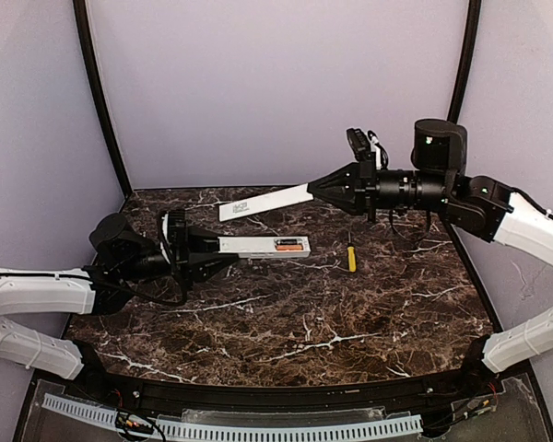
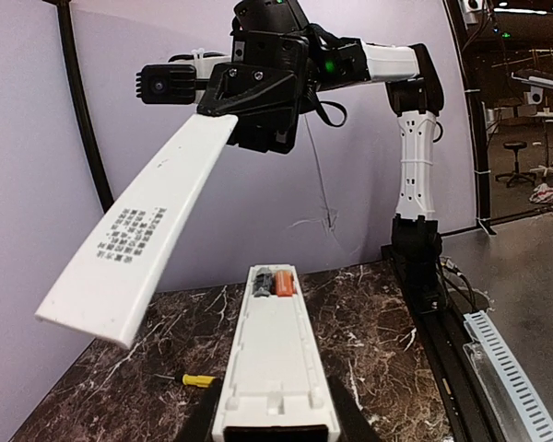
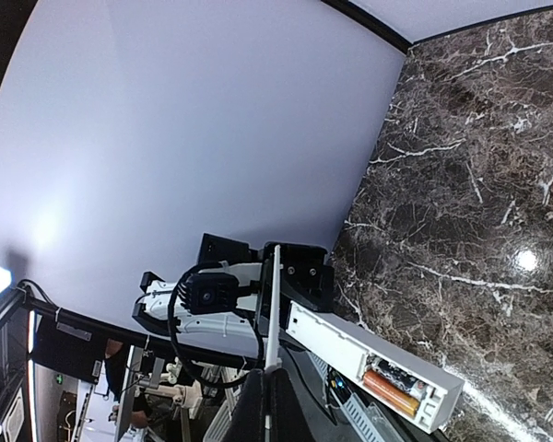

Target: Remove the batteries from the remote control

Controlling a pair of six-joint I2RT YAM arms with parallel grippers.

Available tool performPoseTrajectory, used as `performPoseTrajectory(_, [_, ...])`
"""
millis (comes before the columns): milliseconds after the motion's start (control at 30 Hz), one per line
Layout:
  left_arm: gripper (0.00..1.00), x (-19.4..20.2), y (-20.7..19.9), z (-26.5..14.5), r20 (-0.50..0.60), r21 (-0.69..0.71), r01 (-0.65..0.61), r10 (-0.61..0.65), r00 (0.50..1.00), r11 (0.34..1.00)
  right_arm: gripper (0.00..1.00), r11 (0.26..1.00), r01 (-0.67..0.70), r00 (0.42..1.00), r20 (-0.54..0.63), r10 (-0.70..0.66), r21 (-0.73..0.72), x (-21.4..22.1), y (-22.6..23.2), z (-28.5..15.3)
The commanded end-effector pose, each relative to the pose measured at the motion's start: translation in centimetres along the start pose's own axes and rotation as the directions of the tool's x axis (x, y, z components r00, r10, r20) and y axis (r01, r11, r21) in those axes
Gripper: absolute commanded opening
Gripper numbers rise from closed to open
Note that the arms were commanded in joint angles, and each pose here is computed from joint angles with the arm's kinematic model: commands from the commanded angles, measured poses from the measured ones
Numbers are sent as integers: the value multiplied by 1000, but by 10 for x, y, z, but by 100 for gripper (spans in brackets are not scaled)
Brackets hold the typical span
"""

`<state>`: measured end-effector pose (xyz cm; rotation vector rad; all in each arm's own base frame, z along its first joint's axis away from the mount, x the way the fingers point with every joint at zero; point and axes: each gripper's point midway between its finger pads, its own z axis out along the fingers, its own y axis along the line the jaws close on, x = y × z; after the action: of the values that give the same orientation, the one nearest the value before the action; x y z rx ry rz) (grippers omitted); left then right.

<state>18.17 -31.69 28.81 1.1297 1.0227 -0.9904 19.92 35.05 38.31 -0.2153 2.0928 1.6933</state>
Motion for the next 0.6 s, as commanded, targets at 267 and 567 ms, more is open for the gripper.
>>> performPoseTrajectory(267, [0,-16,-13,-31,-29,-62,-21,19,999,998,0,977,117,980,137,-142,177,-53,-40,-36])
performPoseTrajectory(567, [0,-4,-28,-66,-110,-133,-24,10,994,991,0,762,221,932,98,-348,609,-68,-116,-76])
